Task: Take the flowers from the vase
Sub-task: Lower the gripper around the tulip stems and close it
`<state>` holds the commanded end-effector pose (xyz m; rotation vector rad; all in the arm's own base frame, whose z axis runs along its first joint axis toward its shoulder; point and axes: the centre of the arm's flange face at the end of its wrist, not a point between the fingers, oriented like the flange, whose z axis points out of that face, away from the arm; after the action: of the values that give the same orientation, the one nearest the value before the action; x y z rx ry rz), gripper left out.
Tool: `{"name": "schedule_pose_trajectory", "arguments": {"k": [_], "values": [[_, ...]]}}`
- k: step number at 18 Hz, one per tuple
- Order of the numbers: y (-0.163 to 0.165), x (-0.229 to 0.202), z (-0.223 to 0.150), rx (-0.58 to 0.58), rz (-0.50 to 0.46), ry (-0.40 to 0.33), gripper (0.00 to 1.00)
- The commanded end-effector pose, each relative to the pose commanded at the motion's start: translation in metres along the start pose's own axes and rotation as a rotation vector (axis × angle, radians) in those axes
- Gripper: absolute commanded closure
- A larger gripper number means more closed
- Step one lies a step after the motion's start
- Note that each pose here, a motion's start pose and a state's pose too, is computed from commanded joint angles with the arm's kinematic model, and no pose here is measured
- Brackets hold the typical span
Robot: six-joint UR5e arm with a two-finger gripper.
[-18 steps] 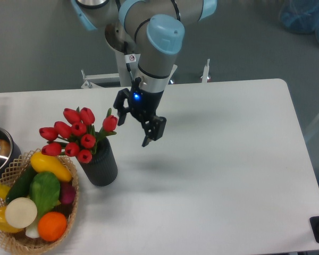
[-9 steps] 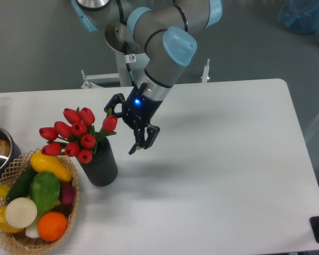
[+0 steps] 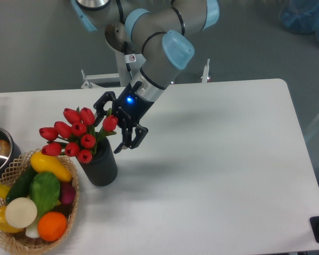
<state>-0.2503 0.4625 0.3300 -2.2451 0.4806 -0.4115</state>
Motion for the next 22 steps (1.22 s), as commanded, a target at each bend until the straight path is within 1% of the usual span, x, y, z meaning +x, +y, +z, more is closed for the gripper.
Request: {"name": "schedule_pose_trajectory", "arguments": {"k": [2,4,10,11,12,14,16,17,20,22], "values": [[-0.006,0.002,0.001,0.075,-0.002,0.023,0.0],[-0.011,0.003,0.0,0.115,-0.001,0.034,0.0],[-0.011,0.003,0.005,0.139,-0.006,0.051,0.01],[-0.01,0.002,0.004,0.14,-0.007,0.05,0.05],[-0.01,0.001,0.005,0.138,-0.007,0.049,0.13],[-0.004,-0.003,0.009,0.136,-0.021,0.056,0.44],[0.0,-0.008,0.011,0.135,-0.029,0.058,0.69],[0.0,-0.01,0.008,0.138,-0.025,0.052,0.77],[0.001,-0.015,0.002,0.143,-0.01,0.037,0.79],[0.0,-0.015,0.0,0.144,-0.009,0.034,0.82]]}}
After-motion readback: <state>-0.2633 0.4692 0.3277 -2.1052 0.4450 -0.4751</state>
